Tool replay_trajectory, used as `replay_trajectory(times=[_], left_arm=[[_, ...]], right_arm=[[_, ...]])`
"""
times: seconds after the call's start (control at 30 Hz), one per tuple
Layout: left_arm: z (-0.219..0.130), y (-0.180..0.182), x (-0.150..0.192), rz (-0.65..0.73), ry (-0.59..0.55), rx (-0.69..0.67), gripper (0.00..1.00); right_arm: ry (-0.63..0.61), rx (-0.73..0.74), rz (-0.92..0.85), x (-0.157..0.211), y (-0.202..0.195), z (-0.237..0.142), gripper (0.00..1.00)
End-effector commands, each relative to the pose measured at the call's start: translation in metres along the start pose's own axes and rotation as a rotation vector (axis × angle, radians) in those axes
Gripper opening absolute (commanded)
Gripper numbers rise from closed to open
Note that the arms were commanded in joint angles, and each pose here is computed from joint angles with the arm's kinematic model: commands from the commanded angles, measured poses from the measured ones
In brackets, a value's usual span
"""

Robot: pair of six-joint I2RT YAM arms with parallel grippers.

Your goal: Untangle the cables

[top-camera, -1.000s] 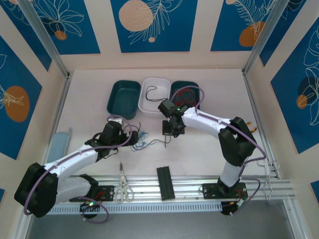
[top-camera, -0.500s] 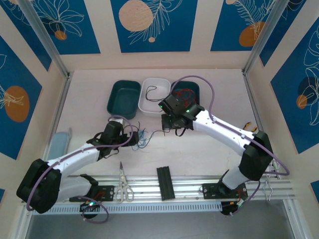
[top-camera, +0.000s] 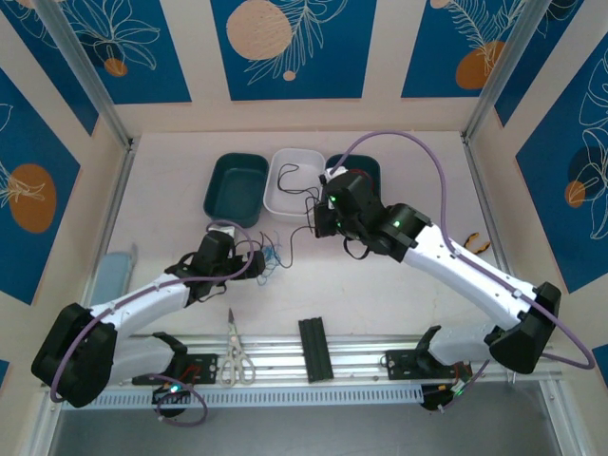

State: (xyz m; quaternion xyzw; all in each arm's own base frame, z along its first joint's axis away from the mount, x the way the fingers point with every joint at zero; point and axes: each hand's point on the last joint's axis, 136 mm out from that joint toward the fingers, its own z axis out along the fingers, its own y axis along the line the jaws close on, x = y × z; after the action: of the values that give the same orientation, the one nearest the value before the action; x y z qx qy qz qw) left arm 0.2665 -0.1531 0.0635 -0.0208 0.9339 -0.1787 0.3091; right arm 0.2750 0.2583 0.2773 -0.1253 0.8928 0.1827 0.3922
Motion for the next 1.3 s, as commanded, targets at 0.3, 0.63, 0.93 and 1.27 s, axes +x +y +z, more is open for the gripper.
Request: replay_trajectory(times=[0.3,0.63,0.93,1.27], left_arm=[[-0.004,-0.001,-0.004,0.013,-0.021,0.018,1.00],[-0.006,-0.002,-0.007,0.017,-0.033,0.021,1.00],[-0.010,-0.003,-0.011,0.008,-0.052,0.026,1.00],[-0.038,-0.014,-0.031,0.014,-0.130,0.068,1.00]], right_arm=[[-0.208,-0.096,-0.089,-0.060,0.020,-0.054,0.00],[-0.196,-0.082,-0.135,-0.067,0.018,-0.073,0.00],[-0.071,-0.005,-0.138,-0.055,0.003,-0.064,0.00],[0.019,0.036,-0.143,-0.043,0.001,-0.041,0.00]])
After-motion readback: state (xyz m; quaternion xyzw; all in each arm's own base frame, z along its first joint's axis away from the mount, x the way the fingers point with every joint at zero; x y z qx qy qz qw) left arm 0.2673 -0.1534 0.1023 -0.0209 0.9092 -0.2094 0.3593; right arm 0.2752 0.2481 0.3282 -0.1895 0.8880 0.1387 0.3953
